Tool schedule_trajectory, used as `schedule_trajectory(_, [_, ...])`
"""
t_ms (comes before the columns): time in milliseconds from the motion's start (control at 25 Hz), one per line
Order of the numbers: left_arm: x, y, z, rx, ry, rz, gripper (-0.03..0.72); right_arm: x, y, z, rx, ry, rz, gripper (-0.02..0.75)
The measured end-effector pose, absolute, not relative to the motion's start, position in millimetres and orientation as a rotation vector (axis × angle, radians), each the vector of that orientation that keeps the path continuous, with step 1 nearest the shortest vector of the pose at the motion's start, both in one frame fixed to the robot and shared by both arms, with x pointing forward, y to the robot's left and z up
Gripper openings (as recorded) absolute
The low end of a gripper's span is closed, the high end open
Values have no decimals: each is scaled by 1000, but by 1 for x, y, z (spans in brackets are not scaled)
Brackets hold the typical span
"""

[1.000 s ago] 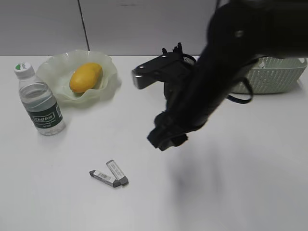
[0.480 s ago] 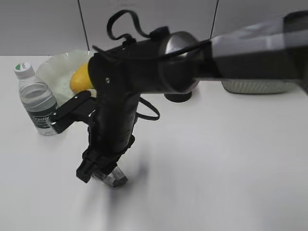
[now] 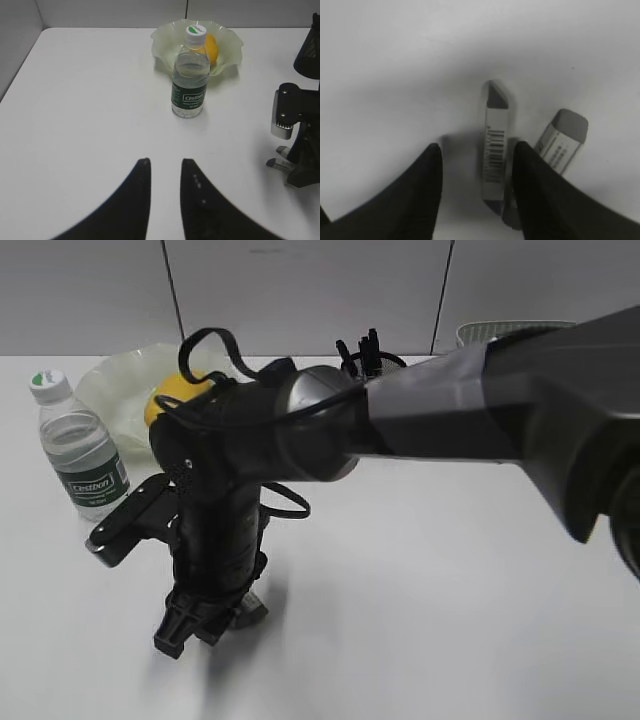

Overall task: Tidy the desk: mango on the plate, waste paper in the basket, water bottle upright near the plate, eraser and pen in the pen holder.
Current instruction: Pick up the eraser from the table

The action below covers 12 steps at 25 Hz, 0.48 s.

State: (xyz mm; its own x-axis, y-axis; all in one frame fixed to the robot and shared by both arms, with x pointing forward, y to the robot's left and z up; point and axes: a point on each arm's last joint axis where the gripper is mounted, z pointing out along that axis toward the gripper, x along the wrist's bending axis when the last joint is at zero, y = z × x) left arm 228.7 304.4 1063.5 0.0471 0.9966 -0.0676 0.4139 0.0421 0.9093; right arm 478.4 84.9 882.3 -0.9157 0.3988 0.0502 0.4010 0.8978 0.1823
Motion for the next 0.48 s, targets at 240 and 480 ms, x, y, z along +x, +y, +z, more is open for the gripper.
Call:
schedule_trajectory(240, [229,304,1063,1495,1494,892,160,483,89,873,-672,-3057,-286,102])
schedule_trajectory(480, [229,304,1063,1495,1494,892,160,497,82,939,-864,-3099,-508,104])
